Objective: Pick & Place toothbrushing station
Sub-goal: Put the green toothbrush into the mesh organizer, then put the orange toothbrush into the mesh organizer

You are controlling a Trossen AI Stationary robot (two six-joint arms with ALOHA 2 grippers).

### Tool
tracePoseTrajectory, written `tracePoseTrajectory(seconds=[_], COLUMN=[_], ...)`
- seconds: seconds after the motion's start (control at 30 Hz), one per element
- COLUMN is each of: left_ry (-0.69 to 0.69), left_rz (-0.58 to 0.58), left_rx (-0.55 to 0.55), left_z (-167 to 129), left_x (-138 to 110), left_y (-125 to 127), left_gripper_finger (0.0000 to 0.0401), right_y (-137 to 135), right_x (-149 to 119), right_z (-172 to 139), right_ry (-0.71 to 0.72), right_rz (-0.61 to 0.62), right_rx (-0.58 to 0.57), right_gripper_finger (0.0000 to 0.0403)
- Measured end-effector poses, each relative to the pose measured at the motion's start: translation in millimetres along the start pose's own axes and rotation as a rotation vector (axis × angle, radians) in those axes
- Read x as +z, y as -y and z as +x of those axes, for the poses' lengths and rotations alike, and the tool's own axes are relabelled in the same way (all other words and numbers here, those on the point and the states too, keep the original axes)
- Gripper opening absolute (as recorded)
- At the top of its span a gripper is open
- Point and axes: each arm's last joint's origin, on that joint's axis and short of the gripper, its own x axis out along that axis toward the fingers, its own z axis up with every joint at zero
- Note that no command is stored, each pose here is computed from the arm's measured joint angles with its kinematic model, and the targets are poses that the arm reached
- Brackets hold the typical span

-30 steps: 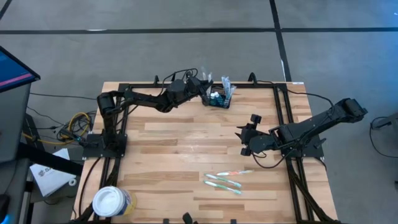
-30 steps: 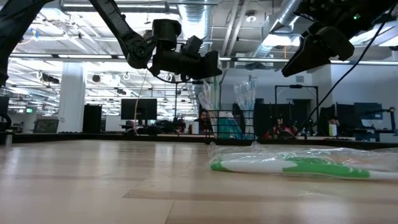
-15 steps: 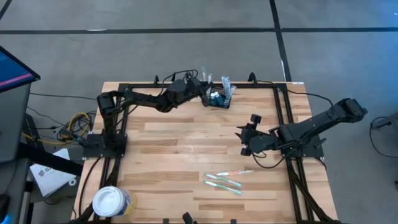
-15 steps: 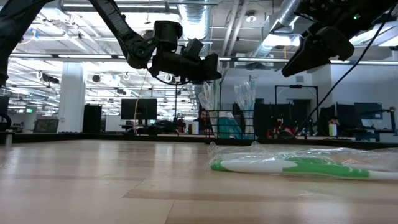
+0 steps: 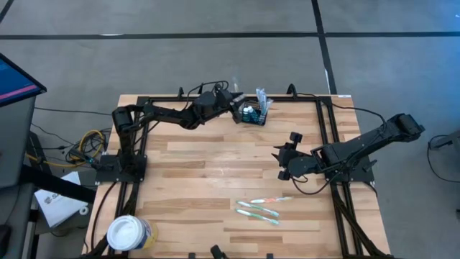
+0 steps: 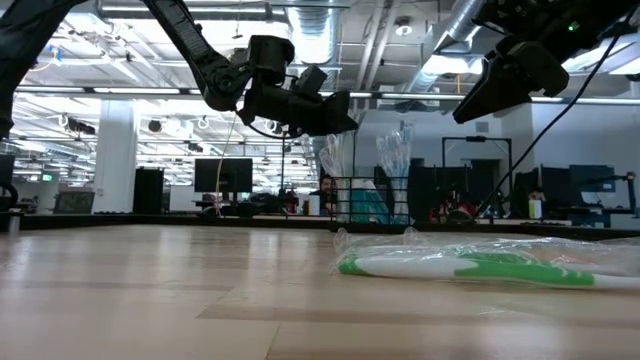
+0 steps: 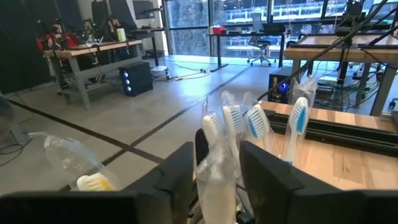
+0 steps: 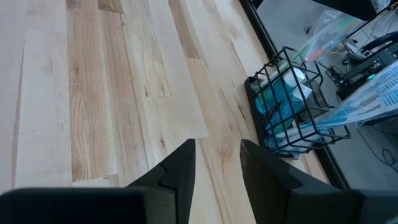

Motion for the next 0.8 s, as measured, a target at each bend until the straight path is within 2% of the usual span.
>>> tracePoseTrajectory(seconds=[0.23,0.37,0.6,0.7,0.8], left_ry=[0.003,0.056,0.117,0.070,0.022], left_rz=[0.040,0.050,0.033,0.000,0.009], left_rx=[0.015,0.043,0.017,-0.065,-0.258], left_z=[-1,-7,-24,-31,-40], left_x=[3,22,56,62,65], left_y=[-1,-4,4,13,27], left_gripper_finger=[0.0162,0.0172,0.0174,0.0170,0.0164], right_y=[0,0,0,0,0], right_x=[0,0,0,0,-1], right_z=[0,0,0,0,0], right_ry=[0.000,-0.001,0.000,-0.001,-0.005], right_rz=[0.002,0.002,0.002,0.002,-0.003], right_rx=[0.000,0.000,0.000,0.000,-0.001], right_gripper_finger=[0.0117,0.0117,0.0117,0.0117,0.0117])
